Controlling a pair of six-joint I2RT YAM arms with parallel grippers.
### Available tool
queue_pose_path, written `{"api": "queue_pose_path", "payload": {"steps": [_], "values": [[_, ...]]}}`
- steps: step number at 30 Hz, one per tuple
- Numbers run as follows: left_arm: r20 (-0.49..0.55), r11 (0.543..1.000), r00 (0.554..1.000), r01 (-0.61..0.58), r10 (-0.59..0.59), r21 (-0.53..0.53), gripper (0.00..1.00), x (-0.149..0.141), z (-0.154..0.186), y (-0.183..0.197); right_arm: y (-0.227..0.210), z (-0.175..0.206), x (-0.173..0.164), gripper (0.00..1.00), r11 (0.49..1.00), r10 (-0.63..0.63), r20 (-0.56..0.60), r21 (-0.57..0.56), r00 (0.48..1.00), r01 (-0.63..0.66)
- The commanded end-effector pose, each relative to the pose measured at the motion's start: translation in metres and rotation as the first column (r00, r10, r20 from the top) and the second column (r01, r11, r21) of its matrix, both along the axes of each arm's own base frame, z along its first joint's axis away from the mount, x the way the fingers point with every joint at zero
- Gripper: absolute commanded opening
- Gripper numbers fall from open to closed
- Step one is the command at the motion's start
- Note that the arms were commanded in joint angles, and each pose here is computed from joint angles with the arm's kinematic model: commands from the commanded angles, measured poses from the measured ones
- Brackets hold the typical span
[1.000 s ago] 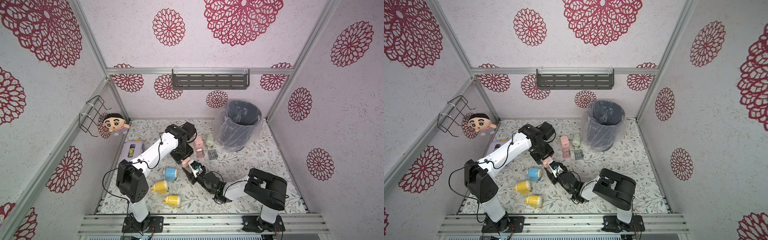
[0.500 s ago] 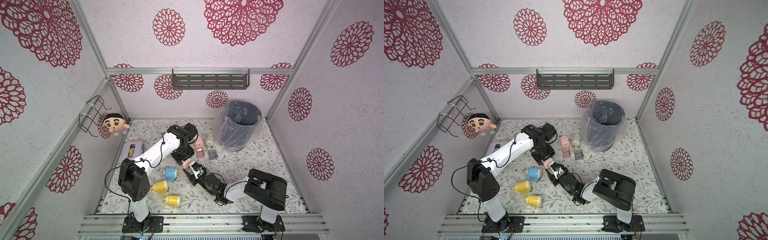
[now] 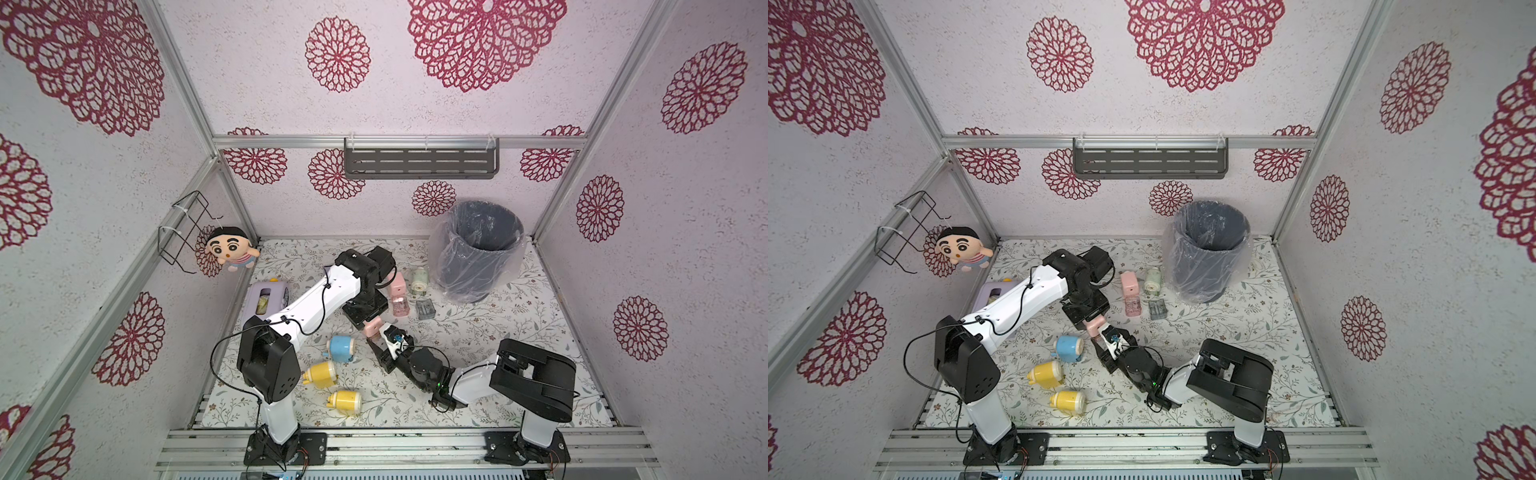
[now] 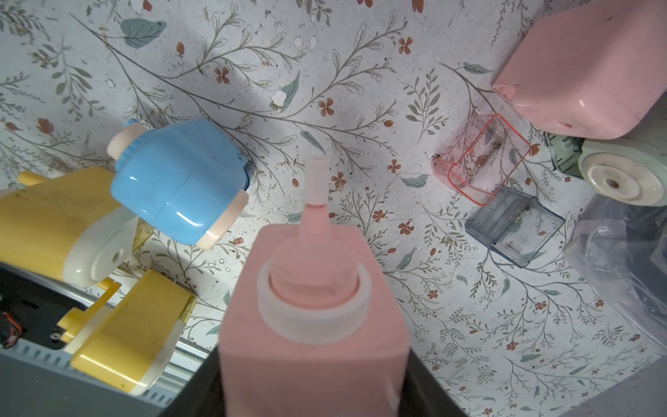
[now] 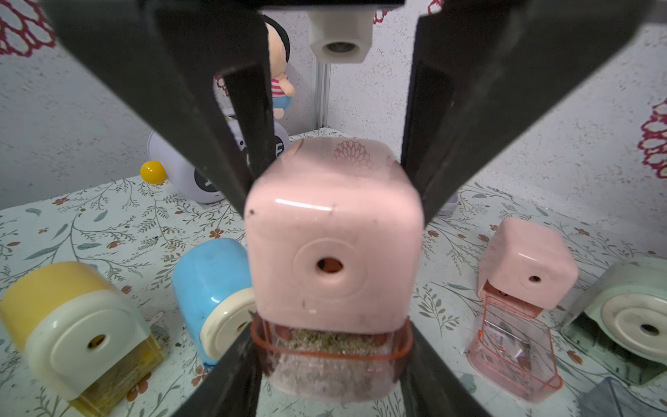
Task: Take out the pencil sharpener tray and clean the shavings
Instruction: Open the container of the pencil sharpener.
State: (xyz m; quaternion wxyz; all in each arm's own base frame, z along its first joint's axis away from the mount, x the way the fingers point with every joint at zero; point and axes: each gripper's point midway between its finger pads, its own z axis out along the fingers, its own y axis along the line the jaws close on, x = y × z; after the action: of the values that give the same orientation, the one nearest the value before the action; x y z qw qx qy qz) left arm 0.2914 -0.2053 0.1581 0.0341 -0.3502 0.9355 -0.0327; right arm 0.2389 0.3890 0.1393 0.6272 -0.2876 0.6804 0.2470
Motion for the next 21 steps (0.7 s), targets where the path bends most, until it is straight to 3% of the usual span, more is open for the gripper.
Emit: {"api": "queue_pose_path", "payload": {"steps": [1, 5, 15, 21], "values": [[0.045, 0.999, 0.999, -0.002, 0.0, 0.038, 0.25, 0.011, 0.004, 0.007, -0.004, 0.021, 0.003, 0.64, 0.997, -0.041, 0.015, 0.059, 0.999, 0.04], [0.04, 1.0, 0.999, 0.002, -0.003, 0.025, 0.25, 0.01, 0.003, 0.003, -0.001, 0.018, 0.006, 0.65, 0.997, -0.05, 0.013, 0.053, 0.999, 0.049], [0.042, 1.0, 0.999, 0.001, -0.002, 0.024, 0.25, 0.009, 0.004, 0.004, 0.006, 0.01, 0.012, 0.78, 0.998, -0.06, -0.002, 0.033, 0.998, 0.06], [0.041, 1.0, 0.999, 0.002, -0.003, 0.022, 0.25, 0.009, 0.004, 0.004, 0.009, 0.007, 0.016, 0.76, 0.998, -0.059, -0.009, 0.026, 0.998, 0.059]]}}
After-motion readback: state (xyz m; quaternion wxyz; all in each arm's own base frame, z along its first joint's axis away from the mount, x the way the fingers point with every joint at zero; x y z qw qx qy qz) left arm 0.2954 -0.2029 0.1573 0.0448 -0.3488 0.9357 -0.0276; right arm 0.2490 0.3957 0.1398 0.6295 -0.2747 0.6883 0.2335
